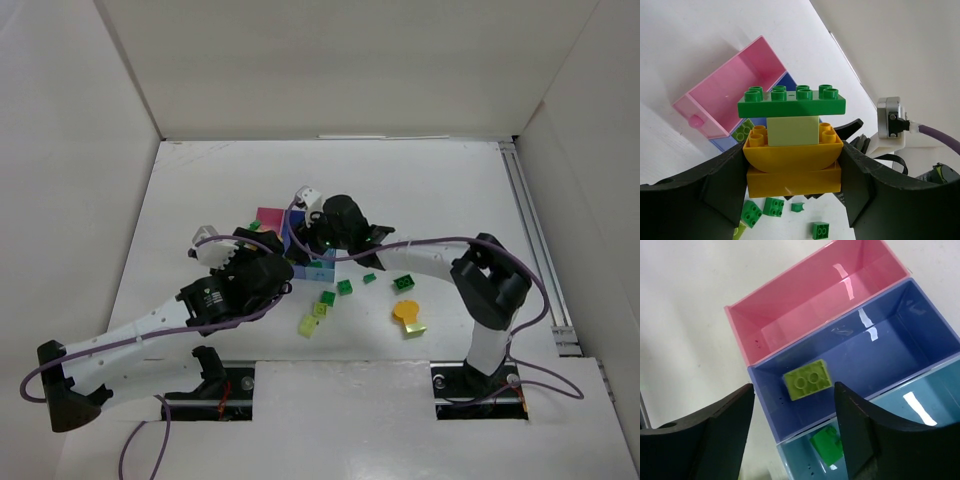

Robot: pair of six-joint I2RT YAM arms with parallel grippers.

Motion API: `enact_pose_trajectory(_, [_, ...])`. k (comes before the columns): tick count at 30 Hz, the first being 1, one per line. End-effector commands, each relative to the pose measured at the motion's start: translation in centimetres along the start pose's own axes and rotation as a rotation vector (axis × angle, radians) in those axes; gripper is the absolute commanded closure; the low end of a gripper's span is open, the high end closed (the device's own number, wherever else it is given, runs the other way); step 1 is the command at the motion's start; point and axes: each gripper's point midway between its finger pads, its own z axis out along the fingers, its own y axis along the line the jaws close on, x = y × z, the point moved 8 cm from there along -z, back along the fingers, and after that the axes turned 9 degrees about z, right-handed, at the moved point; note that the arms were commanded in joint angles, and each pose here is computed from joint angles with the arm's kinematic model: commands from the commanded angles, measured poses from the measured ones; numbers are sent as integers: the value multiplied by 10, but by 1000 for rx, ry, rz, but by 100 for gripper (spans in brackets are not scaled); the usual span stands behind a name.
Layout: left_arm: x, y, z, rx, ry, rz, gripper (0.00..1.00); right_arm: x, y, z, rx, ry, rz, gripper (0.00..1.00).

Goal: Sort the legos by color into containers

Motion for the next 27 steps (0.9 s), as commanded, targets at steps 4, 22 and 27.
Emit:
enact_pose_trajectory(4, [-15,-15,-7,47,4,-74,66,-32,34,-41,-164,-107,-133,28])
enact_pose_trajectory(22, [-21,-33,-19,198,75,-85,68,-61,106,-120,-481,-388,-4,28])
enact_pose_trajectory(27, [-15,-36,-16,192,76,-75,68,-68,115,-116,-525,-389,72,28])
